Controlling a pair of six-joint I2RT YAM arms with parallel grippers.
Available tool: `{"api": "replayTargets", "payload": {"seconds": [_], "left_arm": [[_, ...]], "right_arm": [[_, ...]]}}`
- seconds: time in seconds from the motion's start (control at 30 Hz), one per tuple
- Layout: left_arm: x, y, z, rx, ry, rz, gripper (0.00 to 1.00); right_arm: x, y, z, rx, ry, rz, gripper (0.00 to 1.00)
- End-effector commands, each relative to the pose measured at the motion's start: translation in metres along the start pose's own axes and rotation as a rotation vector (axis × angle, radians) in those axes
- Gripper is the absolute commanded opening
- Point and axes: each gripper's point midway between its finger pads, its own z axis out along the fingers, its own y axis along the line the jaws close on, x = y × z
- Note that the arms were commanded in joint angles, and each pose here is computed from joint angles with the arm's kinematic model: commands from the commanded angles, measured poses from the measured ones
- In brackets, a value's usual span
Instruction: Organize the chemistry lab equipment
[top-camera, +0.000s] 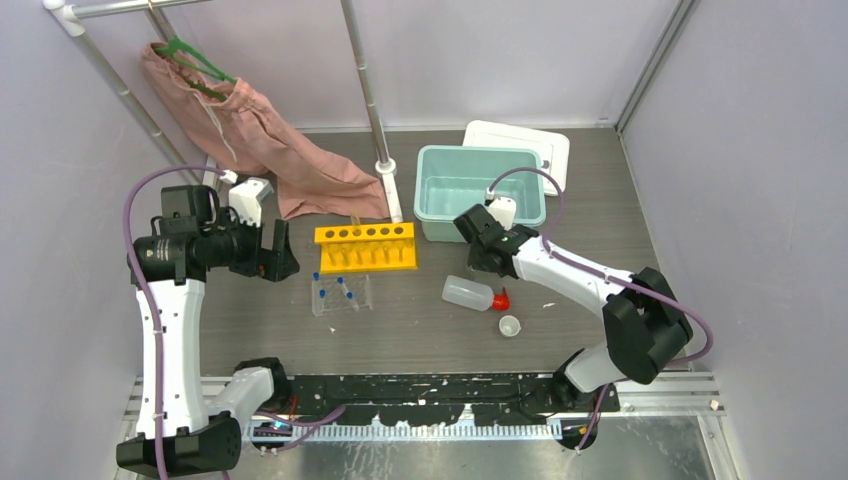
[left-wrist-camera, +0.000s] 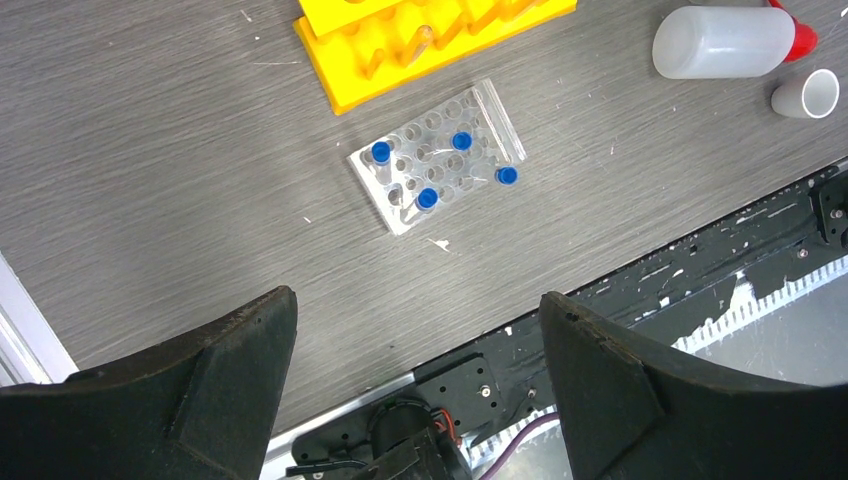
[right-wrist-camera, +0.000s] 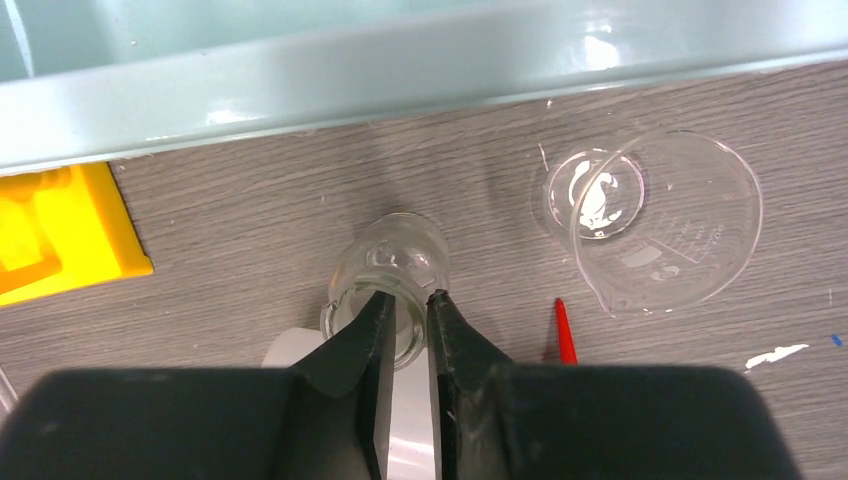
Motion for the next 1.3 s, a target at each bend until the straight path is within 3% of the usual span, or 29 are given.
{"api": "replayTargets", "payload": {"seconds": [0.0,0.17,0.5,0.67,0.8,0.97,1.27], "left_arm": [[-0.012,-0.003,-0.01,-0.011,-0.045,0.02,0.91],[-0.015,-0.004,-0.013,-0.012,-0.056,0.024,0.91],[-0.02,-0.004,-0.014,-0.007,-0.063,0.02,0.9],[-0.022,-0.006,-0.017,-0.005,-0.067,0.02,0.9],[-0.022,-0.008,-0.021,-0.007,-0.07,0.025,0.9],[-0.02,-0.008,-0.024,-0.015,-0.067,0.032,0.9],[-0.016,-0.006,-0.023,-0.026,-0.053,0.037,0.9]], "right_arm": [[-0.011,0.008,-0.009,-0.056,-0.029,0.03,0.01],[-0.031,0.011,-0.041,-0.117,-0.067,0.04,0.01],[-0.111,0.044,-0.163,-0.402,-0.187,0.111,0.01],[-0.159,0.049,-0.187,-0.38,-0.297,0.109,0.01],[-0.189,0.06,-0.173,-0.347,-0.313,0.119,0.01],[-0.22,0.064,-0.117,-0.302,-0.263,0.201,0.01],[-0.223,0.103,-0.02,-0.277,-0.143,0.216,0.01]]}}
